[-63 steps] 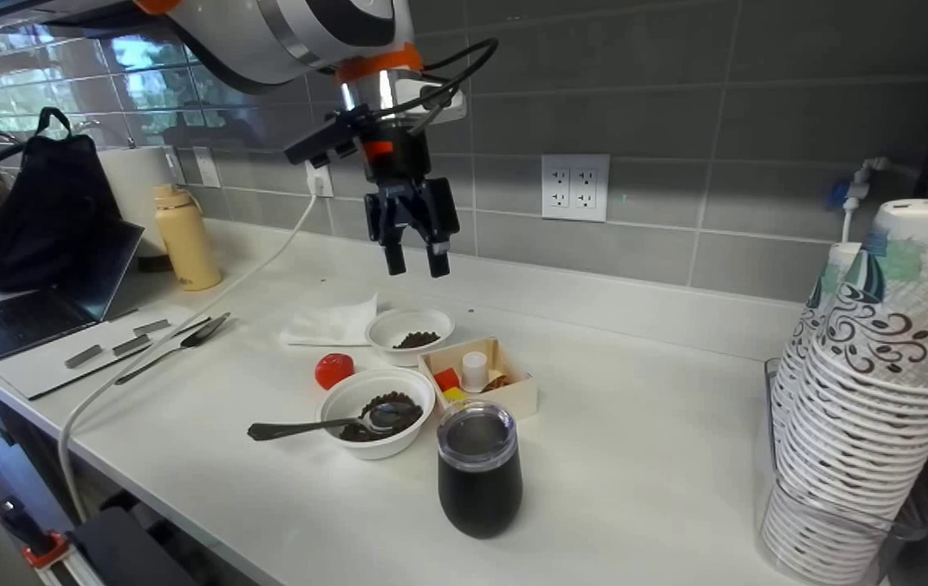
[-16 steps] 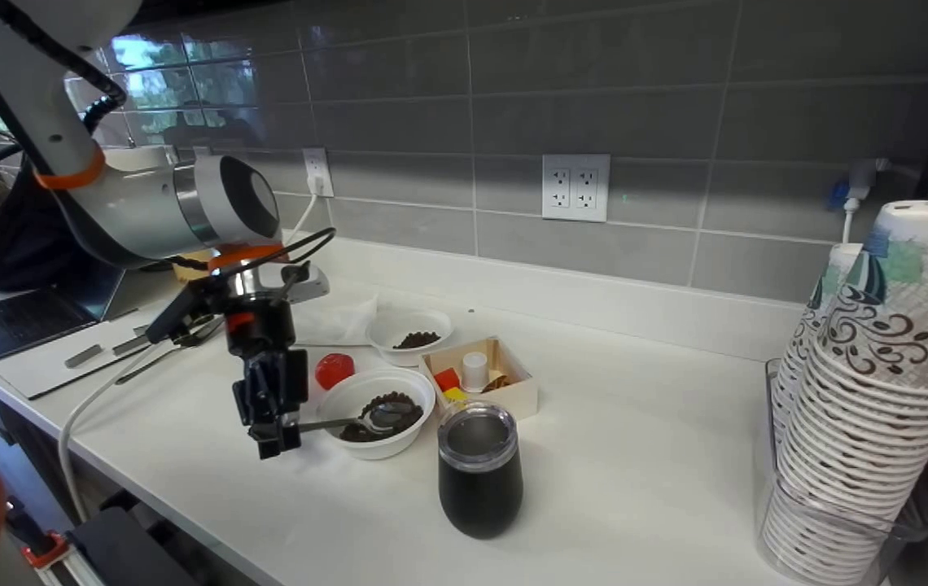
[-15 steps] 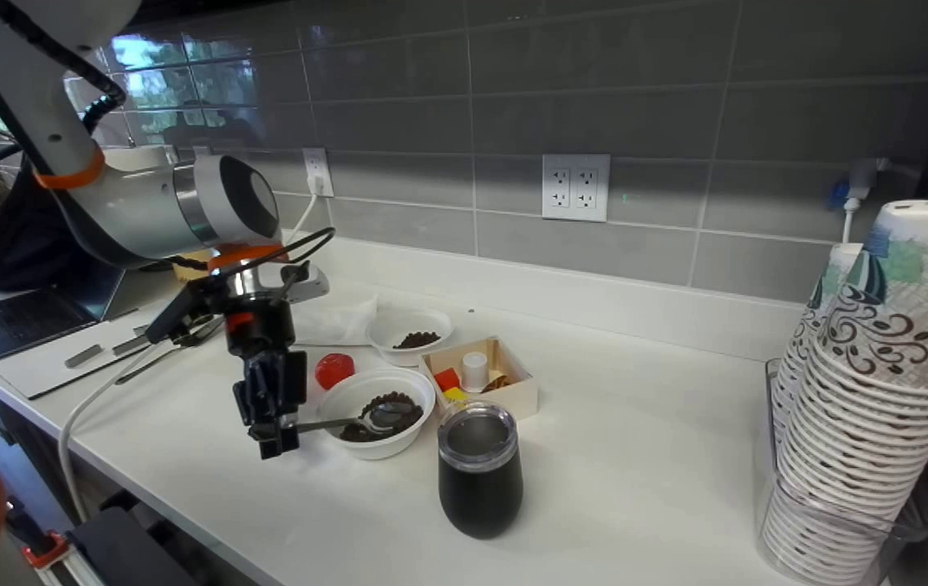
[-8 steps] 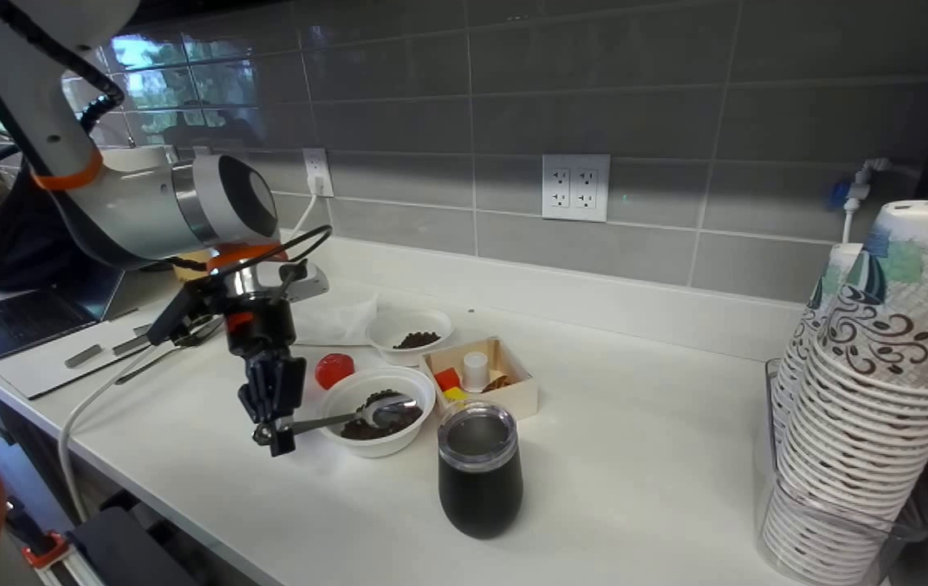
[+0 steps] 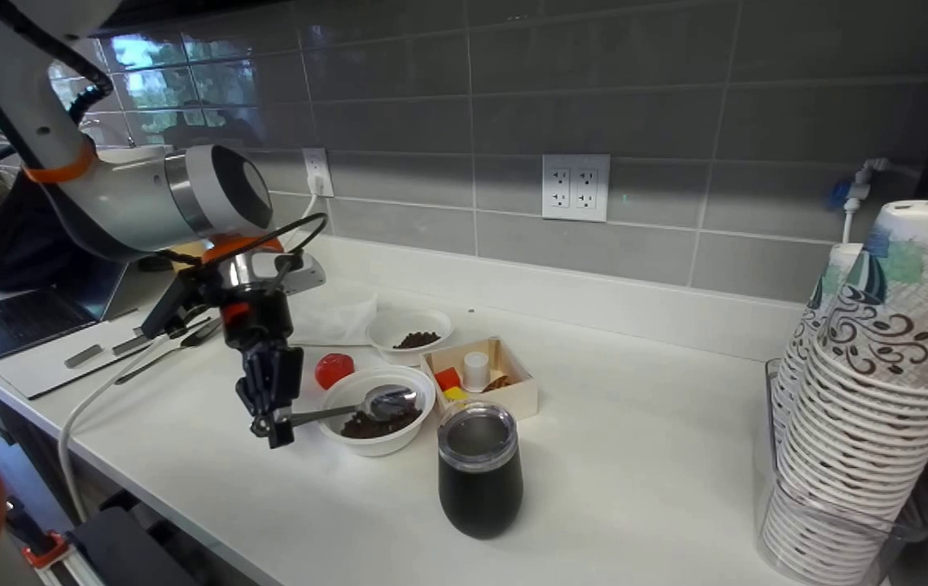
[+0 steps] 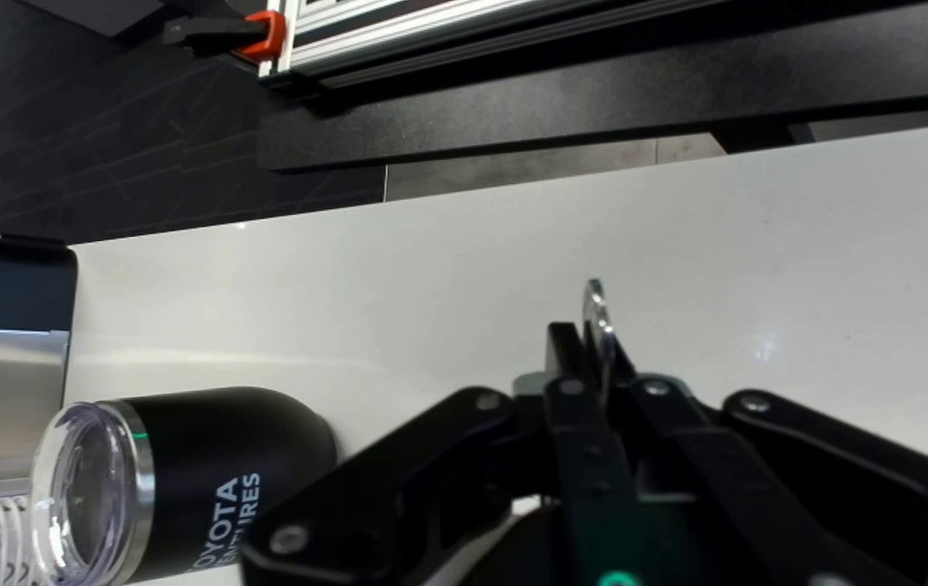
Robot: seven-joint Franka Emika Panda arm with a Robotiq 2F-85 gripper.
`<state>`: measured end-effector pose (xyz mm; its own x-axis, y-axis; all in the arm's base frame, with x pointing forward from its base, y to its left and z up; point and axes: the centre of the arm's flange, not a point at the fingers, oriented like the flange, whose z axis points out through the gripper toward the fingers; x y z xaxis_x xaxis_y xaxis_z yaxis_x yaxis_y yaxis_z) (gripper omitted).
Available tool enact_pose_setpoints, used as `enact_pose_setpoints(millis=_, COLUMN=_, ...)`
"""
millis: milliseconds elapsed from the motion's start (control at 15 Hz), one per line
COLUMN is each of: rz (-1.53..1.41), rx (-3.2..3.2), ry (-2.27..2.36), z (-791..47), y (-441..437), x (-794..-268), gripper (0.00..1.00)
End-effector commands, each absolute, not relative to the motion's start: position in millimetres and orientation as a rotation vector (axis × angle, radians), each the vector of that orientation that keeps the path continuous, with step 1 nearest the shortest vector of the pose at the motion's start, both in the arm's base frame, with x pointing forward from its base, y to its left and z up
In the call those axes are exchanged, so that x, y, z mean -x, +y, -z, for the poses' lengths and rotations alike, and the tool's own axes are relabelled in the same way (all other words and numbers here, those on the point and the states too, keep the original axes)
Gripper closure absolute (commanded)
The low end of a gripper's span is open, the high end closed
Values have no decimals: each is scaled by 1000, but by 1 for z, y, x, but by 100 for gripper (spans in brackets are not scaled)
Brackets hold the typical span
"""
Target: Use the silver spoon to stir the contents in the white bowl.
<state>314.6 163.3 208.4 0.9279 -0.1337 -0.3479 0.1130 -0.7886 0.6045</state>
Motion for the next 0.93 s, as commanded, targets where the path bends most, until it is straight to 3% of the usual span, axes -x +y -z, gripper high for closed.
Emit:
enact_pose_setpoints(millis=0, rz=493, rx=-2422, ry=-28, z=-257, y=164, x=-310, gripper=99)
enact_pose_setpoints(millis=867, rz=630, rx=-2849, ry=-212, z=-259, y=113, x=-294, gripper=99)
